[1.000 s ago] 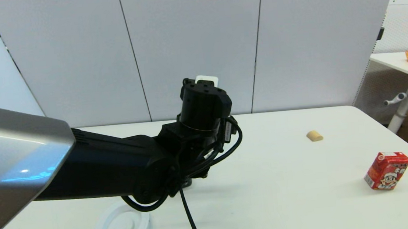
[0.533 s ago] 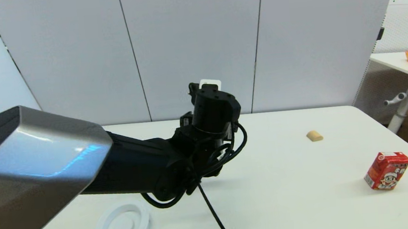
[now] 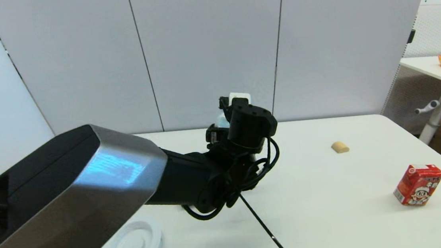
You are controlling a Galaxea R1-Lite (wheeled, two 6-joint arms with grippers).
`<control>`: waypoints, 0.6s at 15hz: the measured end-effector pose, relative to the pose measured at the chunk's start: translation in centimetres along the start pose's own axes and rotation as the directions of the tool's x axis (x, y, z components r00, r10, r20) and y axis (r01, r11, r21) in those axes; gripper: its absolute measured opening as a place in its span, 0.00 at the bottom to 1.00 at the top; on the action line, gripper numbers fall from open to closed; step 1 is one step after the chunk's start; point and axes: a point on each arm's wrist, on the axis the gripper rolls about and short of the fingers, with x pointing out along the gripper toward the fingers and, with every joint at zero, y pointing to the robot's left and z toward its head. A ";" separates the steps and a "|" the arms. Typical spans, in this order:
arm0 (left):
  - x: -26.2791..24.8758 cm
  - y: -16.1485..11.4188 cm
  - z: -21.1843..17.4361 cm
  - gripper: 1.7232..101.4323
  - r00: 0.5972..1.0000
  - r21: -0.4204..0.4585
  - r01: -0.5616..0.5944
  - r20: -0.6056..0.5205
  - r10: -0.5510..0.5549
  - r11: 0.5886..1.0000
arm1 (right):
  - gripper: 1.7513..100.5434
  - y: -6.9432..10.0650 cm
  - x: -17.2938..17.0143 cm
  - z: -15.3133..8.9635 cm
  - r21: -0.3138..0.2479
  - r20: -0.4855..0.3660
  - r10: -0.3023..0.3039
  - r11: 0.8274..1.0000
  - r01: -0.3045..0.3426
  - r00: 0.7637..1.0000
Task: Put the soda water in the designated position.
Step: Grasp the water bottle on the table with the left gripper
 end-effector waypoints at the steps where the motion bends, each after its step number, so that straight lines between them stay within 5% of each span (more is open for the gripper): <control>1: 0.3 -0.3 -0.2 0.96 1.000 -0.001 -0.012 0.001 0.012 1.000 | 0.97 0.0 0.0 0.0 0.000 0.000 0.000 1.000 0.000 1.000; 9: 4.3 -0.6 -1.0 0.96 0.997 -0.020 -0.081 0.014 0.082 0.996 | 0.97 0.0 0.0 0.0 0.000 0.000 0.000 1.000 0.000 1.000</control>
